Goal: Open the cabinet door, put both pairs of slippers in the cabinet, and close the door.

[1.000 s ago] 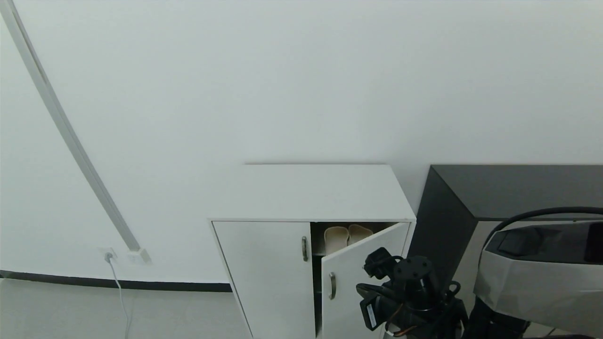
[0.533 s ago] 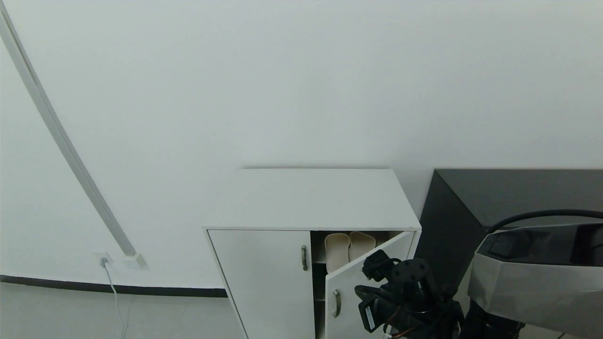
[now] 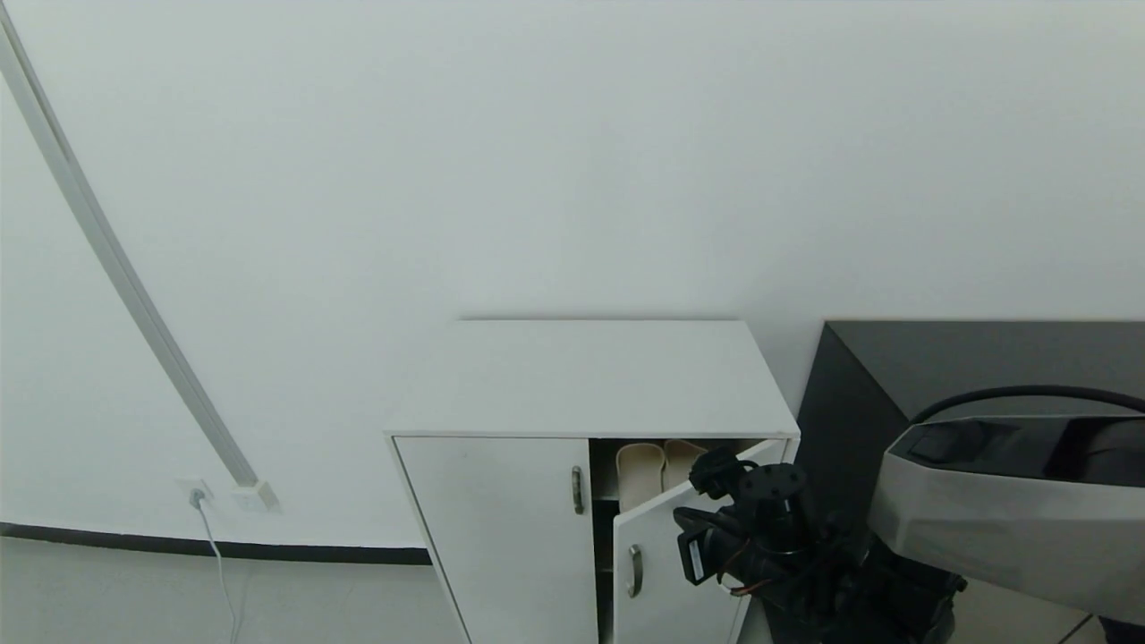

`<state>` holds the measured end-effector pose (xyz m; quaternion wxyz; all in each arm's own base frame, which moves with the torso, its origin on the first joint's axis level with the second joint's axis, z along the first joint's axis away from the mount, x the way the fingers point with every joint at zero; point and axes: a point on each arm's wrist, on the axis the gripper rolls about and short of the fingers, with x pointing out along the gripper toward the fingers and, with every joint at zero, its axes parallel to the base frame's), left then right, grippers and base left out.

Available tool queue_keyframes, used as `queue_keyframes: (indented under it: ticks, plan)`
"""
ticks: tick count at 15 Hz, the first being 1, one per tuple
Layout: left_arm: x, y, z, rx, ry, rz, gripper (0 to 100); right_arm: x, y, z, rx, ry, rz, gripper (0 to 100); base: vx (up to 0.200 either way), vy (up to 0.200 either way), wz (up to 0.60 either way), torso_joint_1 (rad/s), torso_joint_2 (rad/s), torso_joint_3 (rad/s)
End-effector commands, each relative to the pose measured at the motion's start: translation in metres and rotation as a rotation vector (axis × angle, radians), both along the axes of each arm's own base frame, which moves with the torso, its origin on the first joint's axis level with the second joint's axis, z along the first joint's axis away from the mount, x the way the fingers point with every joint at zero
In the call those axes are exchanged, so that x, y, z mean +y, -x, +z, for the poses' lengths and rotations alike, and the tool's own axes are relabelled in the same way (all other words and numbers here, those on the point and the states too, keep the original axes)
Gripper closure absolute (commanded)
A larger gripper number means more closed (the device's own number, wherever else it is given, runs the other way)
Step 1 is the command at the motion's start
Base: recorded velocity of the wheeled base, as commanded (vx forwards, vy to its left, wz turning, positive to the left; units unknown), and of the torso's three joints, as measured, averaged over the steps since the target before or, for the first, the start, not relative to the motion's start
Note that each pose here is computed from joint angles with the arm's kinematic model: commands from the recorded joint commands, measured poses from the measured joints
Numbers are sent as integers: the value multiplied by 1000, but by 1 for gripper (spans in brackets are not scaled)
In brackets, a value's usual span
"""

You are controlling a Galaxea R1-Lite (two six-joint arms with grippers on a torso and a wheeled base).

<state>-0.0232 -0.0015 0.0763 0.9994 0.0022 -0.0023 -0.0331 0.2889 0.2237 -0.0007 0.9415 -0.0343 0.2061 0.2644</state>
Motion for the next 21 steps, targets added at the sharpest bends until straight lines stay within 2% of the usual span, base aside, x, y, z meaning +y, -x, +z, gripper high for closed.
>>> queue_keyframes:
  ticks: [1,11,21]
  plan:
    - [0,0,0,1,0,2,100,-1,-11,-12,10,8,-21,100,0,0,0,0,0,0]
    - [0,0,0,1,-2,2,100,2,-49,-35,-17,-14,-72,100,0,0,0,0,0,0]
    - [0,0,0,3,-3,0,100,-12,-74,-29,-26,-27,-141,100,0,0,0,0,0,0]
